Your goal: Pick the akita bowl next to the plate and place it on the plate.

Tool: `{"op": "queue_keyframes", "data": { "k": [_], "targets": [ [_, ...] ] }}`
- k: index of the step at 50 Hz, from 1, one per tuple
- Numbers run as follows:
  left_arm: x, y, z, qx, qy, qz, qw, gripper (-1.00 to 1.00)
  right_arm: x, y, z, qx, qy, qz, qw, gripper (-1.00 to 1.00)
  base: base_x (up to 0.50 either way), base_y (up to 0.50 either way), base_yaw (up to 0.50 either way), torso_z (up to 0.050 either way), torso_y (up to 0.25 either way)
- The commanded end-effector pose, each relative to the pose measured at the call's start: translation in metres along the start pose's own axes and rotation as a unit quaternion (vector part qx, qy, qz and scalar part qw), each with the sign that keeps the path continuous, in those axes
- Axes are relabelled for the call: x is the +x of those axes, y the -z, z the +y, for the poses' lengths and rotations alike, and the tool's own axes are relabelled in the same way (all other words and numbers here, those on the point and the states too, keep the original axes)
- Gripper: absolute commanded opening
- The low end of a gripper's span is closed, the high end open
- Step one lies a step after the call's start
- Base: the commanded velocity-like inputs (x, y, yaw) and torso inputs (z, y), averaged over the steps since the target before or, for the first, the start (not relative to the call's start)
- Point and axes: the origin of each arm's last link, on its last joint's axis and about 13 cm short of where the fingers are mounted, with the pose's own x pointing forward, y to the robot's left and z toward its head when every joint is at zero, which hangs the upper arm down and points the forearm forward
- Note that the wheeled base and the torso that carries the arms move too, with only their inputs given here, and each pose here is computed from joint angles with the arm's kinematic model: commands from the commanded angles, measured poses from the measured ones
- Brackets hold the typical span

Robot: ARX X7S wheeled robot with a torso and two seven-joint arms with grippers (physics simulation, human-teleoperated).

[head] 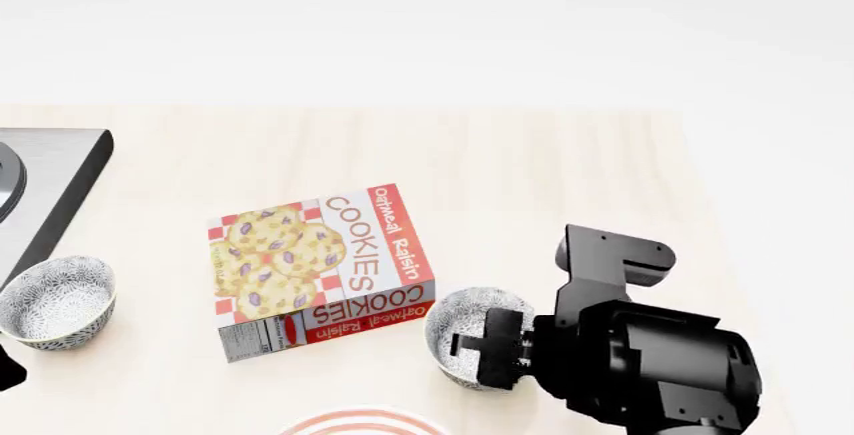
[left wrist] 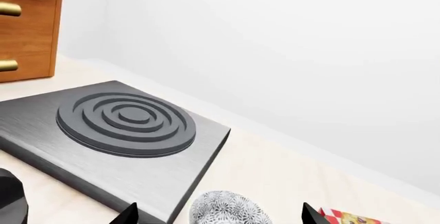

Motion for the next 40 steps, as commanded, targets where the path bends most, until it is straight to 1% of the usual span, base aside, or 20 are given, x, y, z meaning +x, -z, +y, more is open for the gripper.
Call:
{"op": "queue_keyframes", "data": {
  "k": [1, 10, 19, 25, 30, 38, 40],
  "targets": [
    [0.0, 0.0, 0.0, 0.0, 0.0, 0.0, 1.0, 1.0, 0.0, 0.0, -0.001, -0.003, 0.025, -0.02, 0.999, -1.0, 0.0, 0.0, 0.0, 0.0, 0.0],
    [0.0, 0.0, 0.0, 0.0, -0.001, 0.001, 1.0, 1.0, -0.003, -0.001, 0.001, -0.014, 0.032, -0.039, 0.999, -1.0, 0.0, 0.0, 0.0, 0.0, 0.0],
    [-0.002, -0.001, 0.0, -0.001, -0.002, 0.001, 1.0, 1.0, -0.016, -0.003, 0.006, -0.043, 0.03, -0.072, 0.996, -1.0, 0.0, 0.0, 0.0, 0.0, 0.0],
    [-0.002, -0.001, -0.001, -0.001, -0.002, 0.001, 1.0, 1.0, -0.031, 0.001, 0.008, -0.064, 0.037, -0.093, 0.993, -1.0, 0.0, 0.0, 0.0, 0.0, 0.0],
    [-0.002, -0.001, -0.001, 0.0, -0.002, 0.0, 1.0, 1.0, -0.049, 0.0, 0.011, -0.079, 0.037, -0.113, 0.99, -1.0, 0.0, 0.0, 0.0, 0.0, 0.0],
    [-0.002, -0.001, -0.001, 0.0, -0.002, 0.0, 1.0, 1.0, -0.07, -0.003, 0.015, -0.082, 0.047, -0.132, 0.987, -1.0, 0.0, 0.0, 0.0, 0.0, 0.0],
    [-0.001, 0.0, -0.001, 0.0, -0.002, 0.0, 1.0, 1.0, -0.077, -0.004, 0.018, -0.088, 0.047, -0.14, 0.985, -1.0, 0.0, 0.0, 0.0, 0.0, 0.005]
  ]
}}
